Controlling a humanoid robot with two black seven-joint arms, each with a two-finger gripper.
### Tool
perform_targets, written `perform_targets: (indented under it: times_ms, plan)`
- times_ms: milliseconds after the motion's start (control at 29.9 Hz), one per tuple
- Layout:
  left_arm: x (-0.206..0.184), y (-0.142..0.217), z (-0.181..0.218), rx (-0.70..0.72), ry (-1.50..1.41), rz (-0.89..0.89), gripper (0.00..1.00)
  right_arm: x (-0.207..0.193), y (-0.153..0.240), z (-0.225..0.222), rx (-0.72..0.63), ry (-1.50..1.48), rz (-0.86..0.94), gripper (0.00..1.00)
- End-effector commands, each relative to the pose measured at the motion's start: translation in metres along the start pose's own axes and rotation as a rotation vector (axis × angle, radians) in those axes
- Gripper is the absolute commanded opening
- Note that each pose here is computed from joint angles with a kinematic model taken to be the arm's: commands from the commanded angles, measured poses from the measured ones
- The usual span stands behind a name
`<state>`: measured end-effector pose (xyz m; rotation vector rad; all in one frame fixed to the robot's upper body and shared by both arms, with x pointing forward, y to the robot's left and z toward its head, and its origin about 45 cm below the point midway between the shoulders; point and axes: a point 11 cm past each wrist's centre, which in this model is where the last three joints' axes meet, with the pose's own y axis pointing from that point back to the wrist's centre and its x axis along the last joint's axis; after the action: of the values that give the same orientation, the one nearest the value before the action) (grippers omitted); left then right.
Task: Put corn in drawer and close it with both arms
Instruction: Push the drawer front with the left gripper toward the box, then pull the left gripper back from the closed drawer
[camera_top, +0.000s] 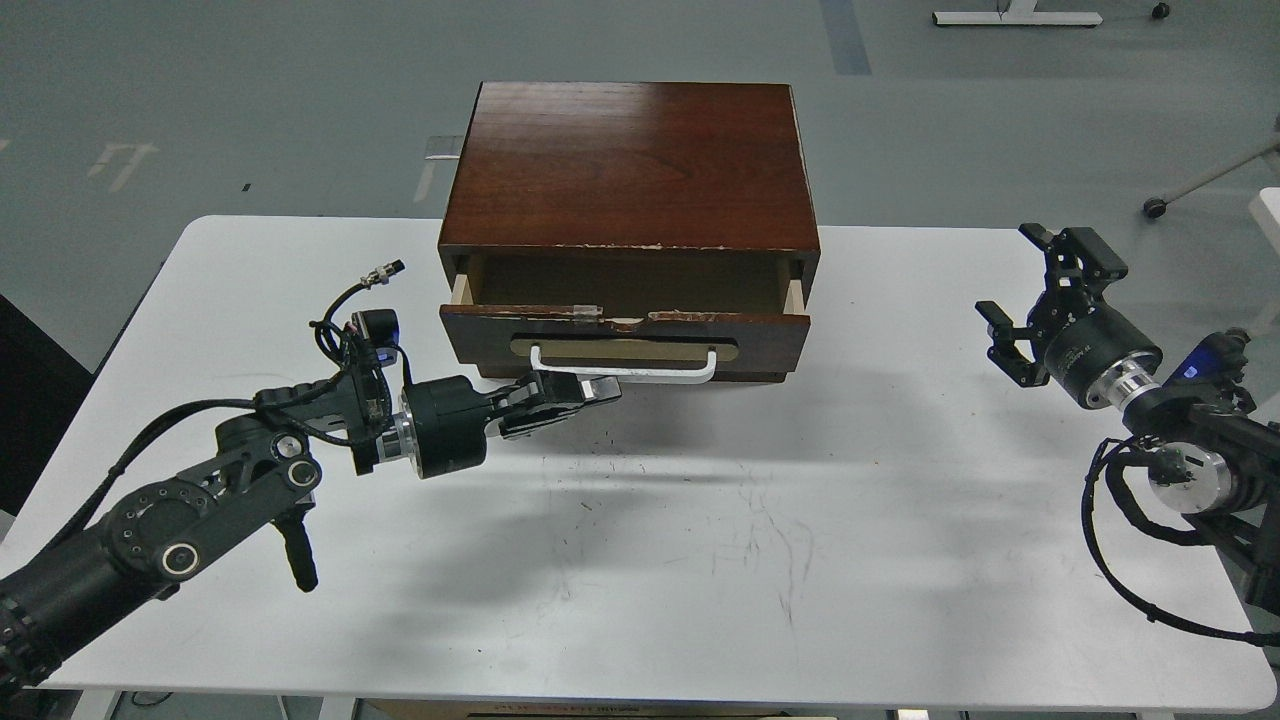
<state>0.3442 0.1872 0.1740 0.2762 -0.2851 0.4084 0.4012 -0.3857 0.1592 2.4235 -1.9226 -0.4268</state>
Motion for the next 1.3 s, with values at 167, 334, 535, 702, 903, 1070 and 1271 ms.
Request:
perform_targets:
  times_ms: [167, 334, 535, 702, 903, 1070, 1271]
  plan:
    - [0.013, -0.006, -0.001, 0.009, -0.009, 0.022, 0.0, 0.001, 0.001, 0.003, -0.005, -0.002, 0.002, 1.0]
    - [0.02, -0.008, -0.006, 0.023, -0.006, 0.046, 0.0, 0.001, 0.002, 0.003, -0.006, -0.001, 0.004, 1.0]
    - [0.026, -0.006, -0.009, 0.03, 0.0, 0.072, 0.0, 0.003, 0.006, 0.009, -0.018, -0.005, 0.009, 1.0]
    - [0.032, -0.008, -0.009, 0.033, -0.005, 0.09, 0.0, 0.003, 0.006, 0.011, -0.021, -0.006, 0.011, 1.0]
    - [0.036, -0.01, -0.015, 0.05, 0.002, 0.114, 0.0, 0.003, 0.007, 0.011, -0.021, -0.005, 0.012, 1.0]
    - [0.038, -0.009, -0.019, 0.062, 0.0, 0.133, 0.0, 0.003, 0.006, 0.011, -0.021, -0.006, 0.011, 1.0]
    - [0.038, -0.008, -0.019, 0.06, 0.002, 0.129, 0.0, 0.003, 0.007, 0.011, -0.021, -0.006, 0.011, 1.0]
